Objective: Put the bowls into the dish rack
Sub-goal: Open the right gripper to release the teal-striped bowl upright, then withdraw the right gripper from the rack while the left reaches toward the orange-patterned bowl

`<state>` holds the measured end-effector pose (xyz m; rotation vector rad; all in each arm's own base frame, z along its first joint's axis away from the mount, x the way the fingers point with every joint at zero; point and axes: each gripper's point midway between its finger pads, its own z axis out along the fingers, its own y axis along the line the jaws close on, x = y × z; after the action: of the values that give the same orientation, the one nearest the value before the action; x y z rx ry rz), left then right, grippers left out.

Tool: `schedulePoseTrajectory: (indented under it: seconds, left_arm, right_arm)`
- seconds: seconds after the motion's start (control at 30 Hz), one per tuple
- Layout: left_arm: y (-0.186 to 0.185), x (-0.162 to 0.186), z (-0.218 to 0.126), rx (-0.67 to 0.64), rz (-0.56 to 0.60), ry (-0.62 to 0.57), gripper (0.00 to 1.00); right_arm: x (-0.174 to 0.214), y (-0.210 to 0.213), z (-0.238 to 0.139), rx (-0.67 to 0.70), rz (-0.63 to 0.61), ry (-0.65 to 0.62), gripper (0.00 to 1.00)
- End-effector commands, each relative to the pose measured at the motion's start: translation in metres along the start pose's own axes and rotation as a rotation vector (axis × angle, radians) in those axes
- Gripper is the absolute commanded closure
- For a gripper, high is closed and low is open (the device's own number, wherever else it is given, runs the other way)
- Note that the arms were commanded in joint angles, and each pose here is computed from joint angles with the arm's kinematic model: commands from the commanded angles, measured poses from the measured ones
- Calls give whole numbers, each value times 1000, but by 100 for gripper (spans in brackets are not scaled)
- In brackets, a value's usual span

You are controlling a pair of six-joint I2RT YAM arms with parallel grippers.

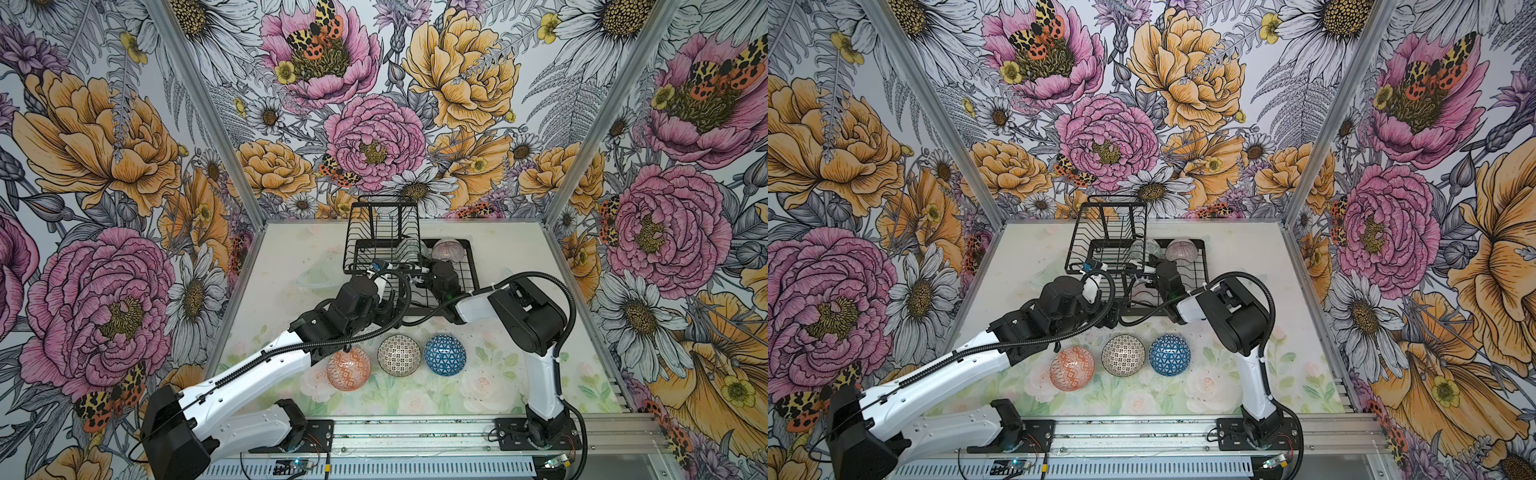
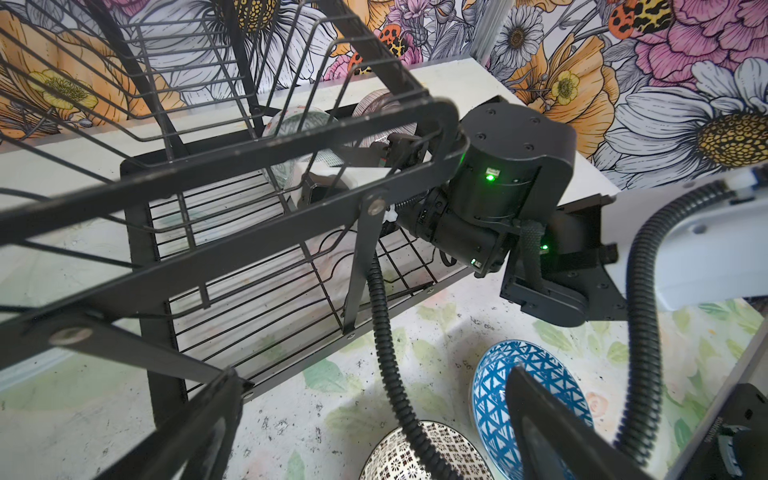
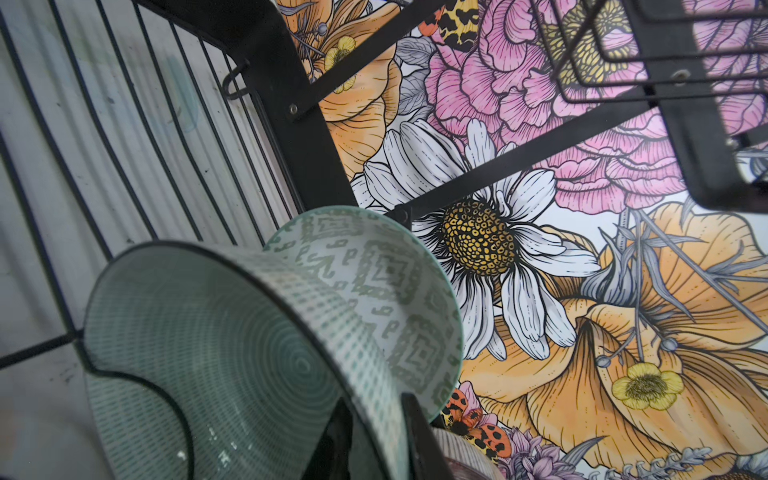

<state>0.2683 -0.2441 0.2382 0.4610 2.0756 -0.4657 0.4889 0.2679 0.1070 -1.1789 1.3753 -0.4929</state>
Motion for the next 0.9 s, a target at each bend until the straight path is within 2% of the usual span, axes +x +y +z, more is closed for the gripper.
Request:
schedulePoseTrajectory:
  seconds: [0.0, 0.13, 0.2, 0.27, 0.33, 0.4, 0.53, 0.87]
  left_arm:
    - [-2, 0, -4, 4, -12, -12, 1]
    - [-2, 1, -4, 5, -11, -10, 1]
    - [2, 0, -4, -25, -10, -16, 1]
    - [4, 0, -5, -29, -11, -19, 1]
    - [4, 0, -6, -32, -8, -18, 1]
    - [6, 0, -7, -39, -6, -20, 1]
    - [8, -1, -9, -48, -2, -21, 1]
    - [16, 2, -13, -69, 1, -12, 1]
  right_arm:
    - [-13, -23, -6, 47, 14, -6, 74]
    - [-16, -30, -11, 57, 16, -9, 70]
    - [-16, -33, -14, 61, 17, -7, 65]
    - [-17, -37, -19, 61, 18, -5, 49]
    - [-17, -39, -24, 56, 23, 0, 22]
    - [-16, -41, -30, 59, 34, 5, 10]
    - [-11, -42, -42, 49, 38, 26, 5]
    - [6, -43, -74, 41, 48, 78, 1]
